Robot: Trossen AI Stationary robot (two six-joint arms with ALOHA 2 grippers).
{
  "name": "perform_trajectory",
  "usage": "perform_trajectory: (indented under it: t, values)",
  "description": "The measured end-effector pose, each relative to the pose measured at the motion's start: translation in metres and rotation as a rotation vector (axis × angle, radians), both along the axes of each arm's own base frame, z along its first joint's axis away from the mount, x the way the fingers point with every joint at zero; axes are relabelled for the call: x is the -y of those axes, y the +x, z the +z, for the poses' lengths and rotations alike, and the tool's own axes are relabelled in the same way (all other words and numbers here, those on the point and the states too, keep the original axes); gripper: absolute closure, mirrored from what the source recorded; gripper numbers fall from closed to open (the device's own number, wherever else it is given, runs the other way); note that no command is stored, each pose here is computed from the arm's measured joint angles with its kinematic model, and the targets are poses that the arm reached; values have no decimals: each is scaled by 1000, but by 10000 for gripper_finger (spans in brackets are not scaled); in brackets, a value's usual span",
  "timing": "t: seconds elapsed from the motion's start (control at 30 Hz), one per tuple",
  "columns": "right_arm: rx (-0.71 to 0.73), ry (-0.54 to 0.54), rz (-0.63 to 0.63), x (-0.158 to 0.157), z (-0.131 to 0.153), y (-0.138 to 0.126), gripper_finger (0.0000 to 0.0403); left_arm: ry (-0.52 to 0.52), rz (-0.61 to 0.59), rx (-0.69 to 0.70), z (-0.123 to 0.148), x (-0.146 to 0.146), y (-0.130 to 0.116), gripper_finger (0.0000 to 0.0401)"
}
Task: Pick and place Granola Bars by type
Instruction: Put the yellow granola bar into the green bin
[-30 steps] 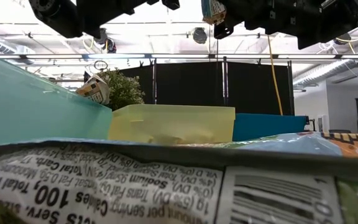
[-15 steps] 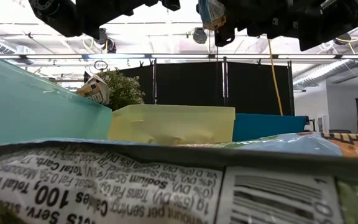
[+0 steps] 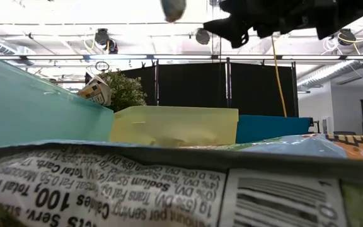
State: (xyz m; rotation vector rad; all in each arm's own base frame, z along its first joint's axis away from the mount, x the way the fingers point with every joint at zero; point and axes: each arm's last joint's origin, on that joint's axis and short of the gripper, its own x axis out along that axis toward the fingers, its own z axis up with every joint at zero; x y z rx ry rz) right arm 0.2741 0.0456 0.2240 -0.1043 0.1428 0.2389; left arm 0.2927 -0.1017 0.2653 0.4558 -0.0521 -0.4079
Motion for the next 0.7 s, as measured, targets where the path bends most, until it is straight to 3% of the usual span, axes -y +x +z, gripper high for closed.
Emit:
perform_trajectory:
  t: [0.17,0.43,0.7]
  values:
    - [-28,-4,0,2,10,-12,122,-28,127,-64,-8,16,-33,393]
    - [-34,23,-5,4,24,-27,124,-218,361,-161,-47,31,-80,393]
    - [-19,31,-4,4,26,-27,124,-393,407,-176,-72,24,-97,393]
